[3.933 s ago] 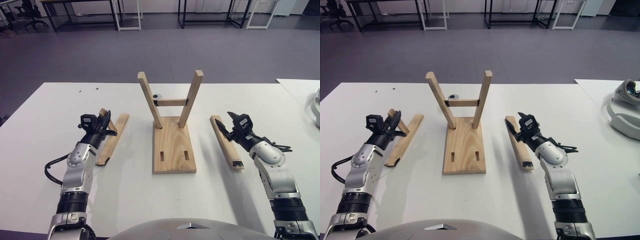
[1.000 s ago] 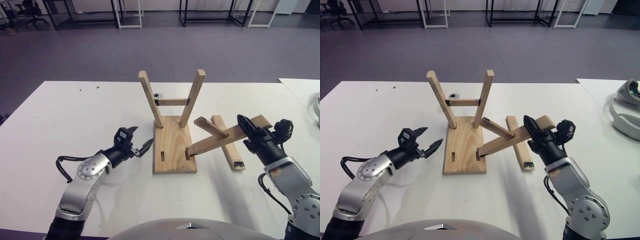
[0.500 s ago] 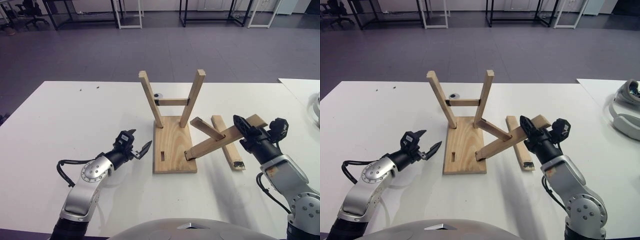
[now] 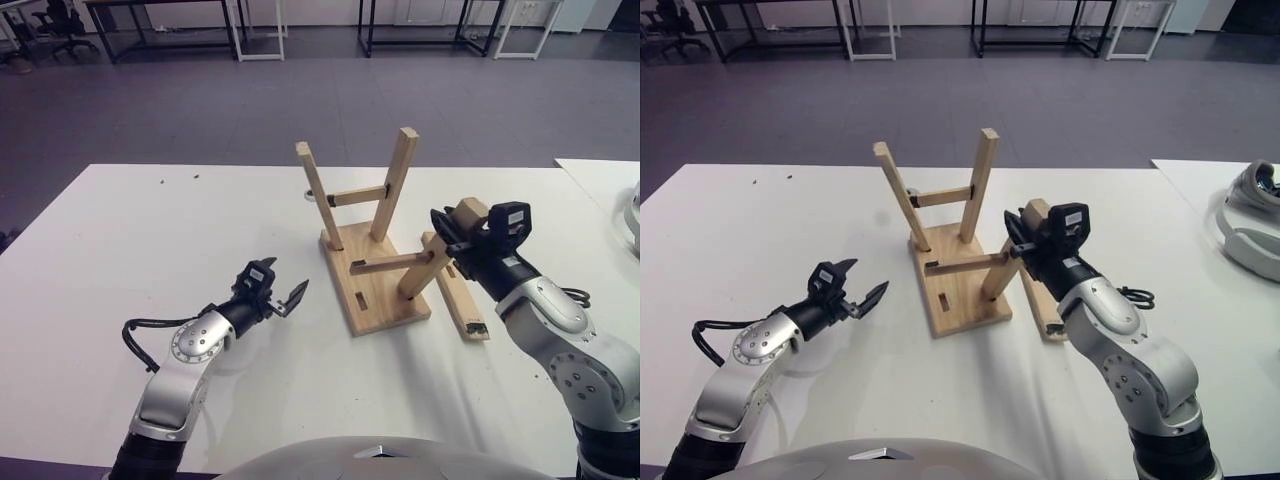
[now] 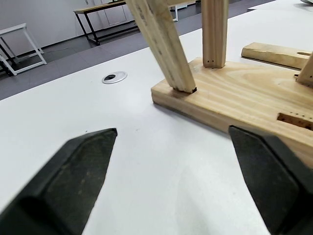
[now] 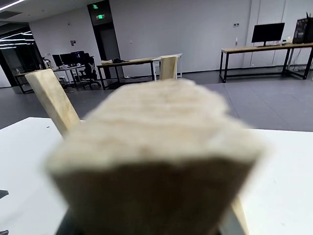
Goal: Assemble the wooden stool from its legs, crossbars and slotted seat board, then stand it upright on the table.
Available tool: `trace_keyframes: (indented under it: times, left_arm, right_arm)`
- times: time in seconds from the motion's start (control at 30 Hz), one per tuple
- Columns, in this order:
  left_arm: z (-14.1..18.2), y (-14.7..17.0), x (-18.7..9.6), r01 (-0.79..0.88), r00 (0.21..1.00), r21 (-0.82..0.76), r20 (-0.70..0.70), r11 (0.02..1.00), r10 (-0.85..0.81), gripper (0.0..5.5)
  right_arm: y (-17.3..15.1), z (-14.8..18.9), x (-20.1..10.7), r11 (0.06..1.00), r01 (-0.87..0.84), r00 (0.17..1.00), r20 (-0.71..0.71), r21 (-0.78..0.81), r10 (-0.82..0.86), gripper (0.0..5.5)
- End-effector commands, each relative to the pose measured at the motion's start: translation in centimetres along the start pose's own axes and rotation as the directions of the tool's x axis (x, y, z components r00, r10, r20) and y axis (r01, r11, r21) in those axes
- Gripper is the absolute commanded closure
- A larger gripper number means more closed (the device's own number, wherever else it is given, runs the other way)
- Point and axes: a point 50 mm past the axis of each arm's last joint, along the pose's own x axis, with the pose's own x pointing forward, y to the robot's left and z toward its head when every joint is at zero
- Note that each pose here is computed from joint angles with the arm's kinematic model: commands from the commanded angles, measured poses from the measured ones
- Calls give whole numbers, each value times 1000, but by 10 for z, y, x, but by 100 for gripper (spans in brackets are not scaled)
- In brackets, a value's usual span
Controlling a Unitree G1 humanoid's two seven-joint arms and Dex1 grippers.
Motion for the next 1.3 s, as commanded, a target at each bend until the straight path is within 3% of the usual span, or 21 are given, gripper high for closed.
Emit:
trace_keyframes:
  times: [0.03, 0.17, 0.33, 0.43, 0.5, 0.57, 0.63, 0.7, 0.8, 0.9, 1.0, 1.2, 1.3]
  left_arm:
    - [2, 0, 6, 12, 1000, 13, 3, 1000, -12, 129]
    - [1, 0, 6, 12, 1000, 13, 1, 1000, -12, 129]
    - [-2, 4, 5, -13, 1000, 5, 0, 1000, 13, 129]
    - [-3, 5, 5, -21, 1000, 1, 1, 1000, 21, 129]
    - [-2, 6, 6, -23, 1000, 4, 3, 1000, 23, 129]
    - [-2, 7, 7, -24, 1000, 9, 4, 1000, 24, 129]
    - [-2, 8, 9, -25, 1000, 20, 5, 999, 25, 129]
    - [-1, 9, 12, -22, 1000, 28, 10, 999, 22, 129]
    - [-2, 7, 15, -21, 1000, 30, 11, 999, 20, 129]
    - [-3, 5, 16, -18, 1000, 31, 7, 999, 18, 129]
    - [-4, 3, 17, -11, 1000, 33, 2, 999, 11, 129]
    - [-3, 2, 18, -5, 1000, 39, 0, 999, 5, 129]
    - [14, 5, 20, -12, 997, -17, 80, 1000, 13, 129]
  right_arm:
    - [-17, -66, -2, 994, 94, 940, -333, 49, -72, 446]
    - [-5, -25, 9, 991, -1, 993, -120, 133, 17, 446]
    - [9, 37, 15, 968, -135, 978, 184, 210, 97, 341]
    - [7, 66, 11, 962, -179, 948, 296, 204, 114, 280]
    - [0, 90, 7, 964, -210, 921, 364, 165, 138, 236]
    - [-25, 104, 8, 976, -137, 921, 385, 167, 64, 198]
    - [-62, 80, 12, 986, 67, 959, 262, 154, -106, 156]
    - [-80, 42, 12, 981, 170, 981, 81, 98, -178, 119]
    - [-73, -35, 1, 995, 95, 946, -312, 18, -84, 99]
    - [-73, -78, -10, 995, 103, 852, -514, -16, -96, 99]
    - [-79, -94, -19, 984, 150, 780, -600, -98, -178, 99]
    - [-82, -102, -22, 974, 180, 753, -617, -139, -228, 202]
    - [-89, -98, -18, 963, 215, 764, -587, -160, -268, 246]
